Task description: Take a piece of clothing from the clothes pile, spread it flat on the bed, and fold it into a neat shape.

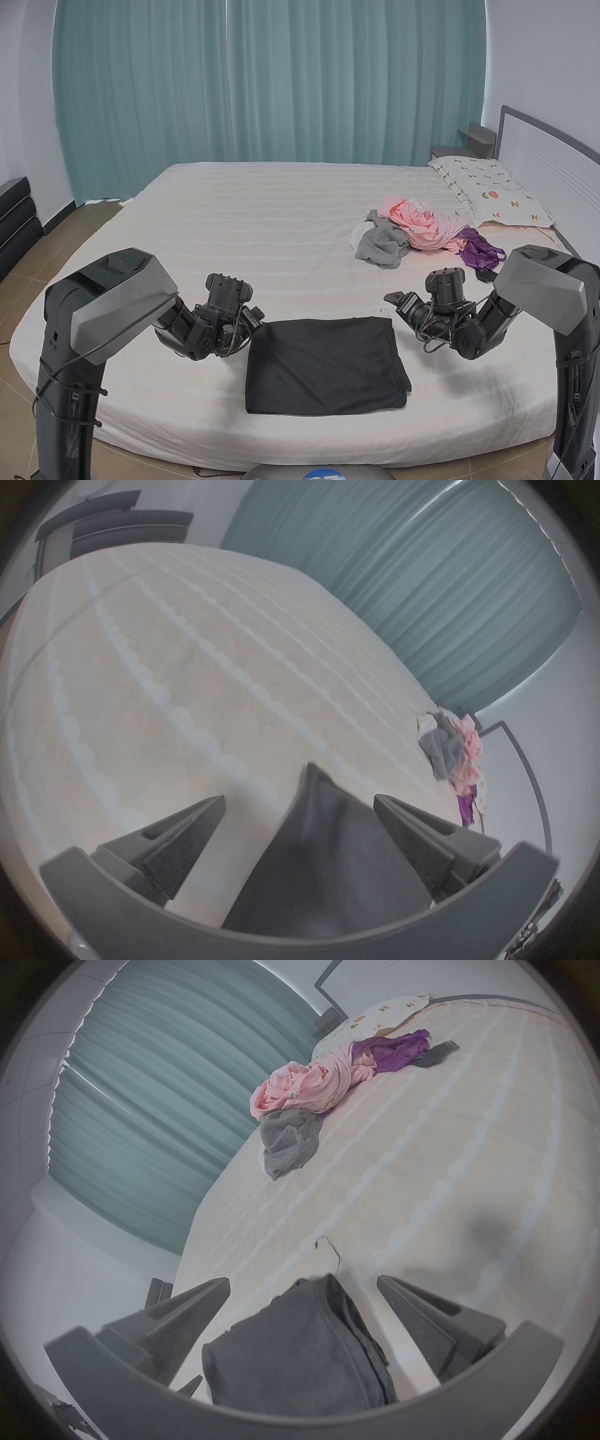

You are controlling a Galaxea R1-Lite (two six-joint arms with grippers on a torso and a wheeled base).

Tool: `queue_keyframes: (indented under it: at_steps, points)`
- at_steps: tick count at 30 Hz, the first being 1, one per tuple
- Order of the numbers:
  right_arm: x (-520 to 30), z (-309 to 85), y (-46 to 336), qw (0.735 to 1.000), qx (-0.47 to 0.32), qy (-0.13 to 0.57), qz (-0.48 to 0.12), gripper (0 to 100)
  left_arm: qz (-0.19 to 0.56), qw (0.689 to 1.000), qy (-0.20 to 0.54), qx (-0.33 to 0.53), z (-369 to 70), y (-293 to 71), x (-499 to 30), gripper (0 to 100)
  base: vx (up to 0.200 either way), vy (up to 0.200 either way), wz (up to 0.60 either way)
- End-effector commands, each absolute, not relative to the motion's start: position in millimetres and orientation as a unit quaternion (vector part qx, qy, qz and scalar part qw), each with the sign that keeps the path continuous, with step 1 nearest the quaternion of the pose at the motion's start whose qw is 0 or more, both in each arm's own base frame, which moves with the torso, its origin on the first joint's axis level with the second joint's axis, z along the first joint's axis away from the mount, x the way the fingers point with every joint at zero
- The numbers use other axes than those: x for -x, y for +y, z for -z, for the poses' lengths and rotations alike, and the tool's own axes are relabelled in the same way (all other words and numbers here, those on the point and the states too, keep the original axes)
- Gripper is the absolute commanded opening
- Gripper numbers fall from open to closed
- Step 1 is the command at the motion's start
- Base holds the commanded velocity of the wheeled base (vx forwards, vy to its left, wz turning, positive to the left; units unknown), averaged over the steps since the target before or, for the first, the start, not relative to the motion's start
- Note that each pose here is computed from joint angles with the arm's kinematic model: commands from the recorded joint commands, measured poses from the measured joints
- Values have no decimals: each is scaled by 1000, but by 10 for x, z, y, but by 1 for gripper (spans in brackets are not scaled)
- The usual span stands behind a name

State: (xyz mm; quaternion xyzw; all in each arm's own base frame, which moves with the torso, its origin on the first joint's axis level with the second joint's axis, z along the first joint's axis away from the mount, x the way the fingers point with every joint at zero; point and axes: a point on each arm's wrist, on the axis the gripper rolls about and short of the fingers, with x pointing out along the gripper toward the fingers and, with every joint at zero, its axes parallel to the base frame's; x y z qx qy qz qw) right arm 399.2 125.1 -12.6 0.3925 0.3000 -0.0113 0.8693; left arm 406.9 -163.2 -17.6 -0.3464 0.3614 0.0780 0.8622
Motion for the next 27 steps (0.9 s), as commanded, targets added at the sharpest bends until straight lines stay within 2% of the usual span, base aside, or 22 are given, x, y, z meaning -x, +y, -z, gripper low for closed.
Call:
queue_keyframes:
  at_steps: [1,3,8,14,27]
  points:
    - [-3568,-112,1138,863,-411,293,-19,100,-12,852,403,334,17,-1551,-3685,100,0,0,0]
    - [-3544,-109,1132,862,-411,294,-21,100,-9,851,406,333,41,-1550,-3662,100,0,0,0]
    - [-3347,2,1065,852,-422,308,-37,100,41,868,420,261,233,-1606,-3494,100,0,0,0]
    - [-3323,41,1100,847,-424,317,-44,100,32,880,426,206,440,-1685,-3462,100,0,0,0]
    - [-3293,59,1124,846,-422,322,-45,100,42,886,408,215,436,-1784,-3517,100,0,0,0]
